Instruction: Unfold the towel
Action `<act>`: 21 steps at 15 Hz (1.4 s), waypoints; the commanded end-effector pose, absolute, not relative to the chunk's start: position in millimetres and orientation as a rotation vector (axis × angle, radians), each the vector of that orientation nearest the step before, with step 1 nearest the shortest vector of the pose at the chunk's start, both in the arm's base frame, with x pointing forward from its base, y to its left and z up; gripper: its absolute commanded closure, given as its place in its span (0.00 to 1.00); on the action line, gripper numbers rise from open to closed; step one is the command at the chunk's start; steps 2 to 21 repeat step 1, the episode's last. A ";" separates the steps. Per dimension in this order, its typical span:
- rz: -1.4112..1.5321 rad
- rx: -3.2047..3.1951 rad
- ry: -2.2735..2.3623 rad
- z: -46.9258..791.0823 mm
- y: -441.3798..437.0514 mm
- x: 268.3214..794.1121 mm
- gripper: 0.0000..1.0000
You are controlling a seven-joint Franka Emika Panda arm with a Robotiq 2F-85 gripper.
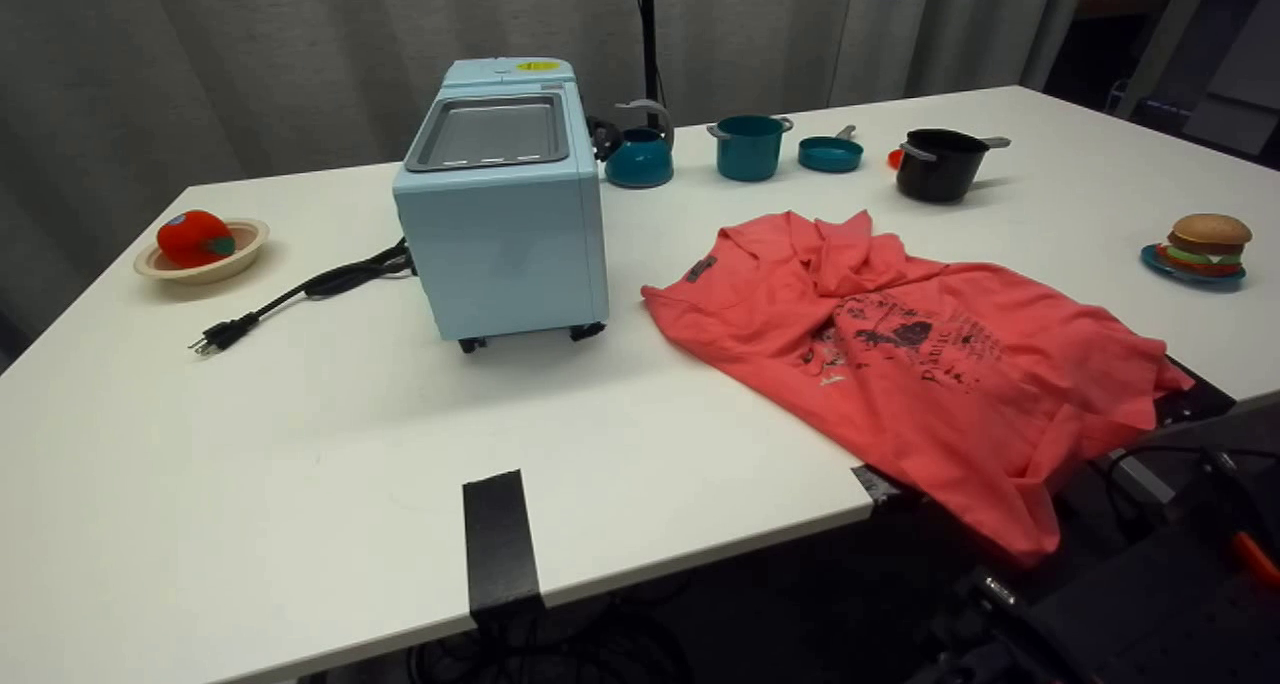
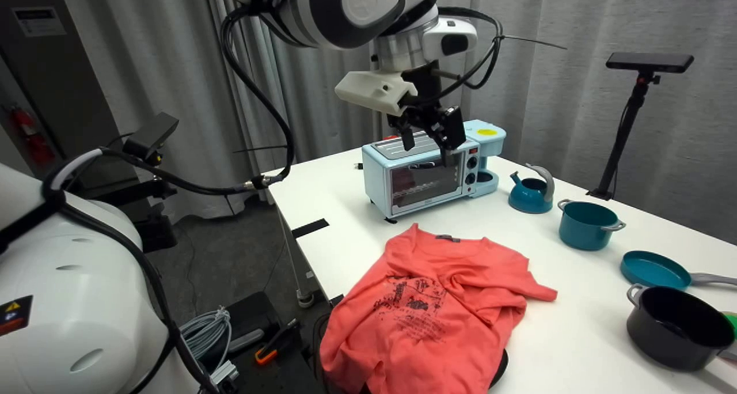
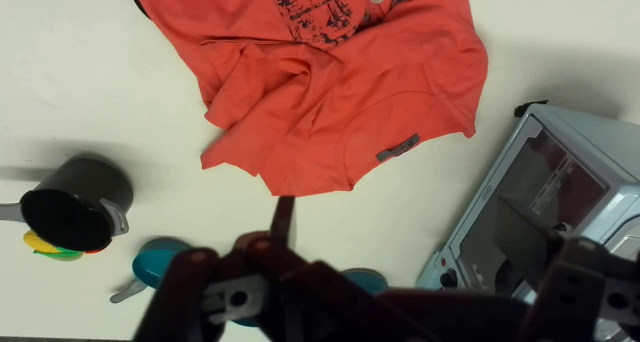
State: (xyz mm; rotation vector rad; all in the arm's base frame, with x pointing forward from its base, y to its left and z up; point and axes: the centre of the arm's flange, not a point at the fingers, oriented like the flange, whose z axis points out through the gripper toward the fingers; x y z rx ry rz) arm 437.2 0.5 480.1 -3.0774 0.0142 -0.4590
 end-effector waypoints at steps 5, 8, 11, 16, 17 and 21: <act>-0.459 -3.077 0.014 480.1 0.5 437.2 0.00; -0.459 -3.077 0.014 480.1 0.5 437.2 0.00; -0.459 -3.077 0.014 480.1 0.5 437.2 0.00; -0.459 -3.077 0.014 480.1 0.5 437.2 0.00; -0.459 -3.077 0.014 480.1 0.5 437.2 0.00; -0.459 -3.077 0.014 480.1 0.5 437.2 0.00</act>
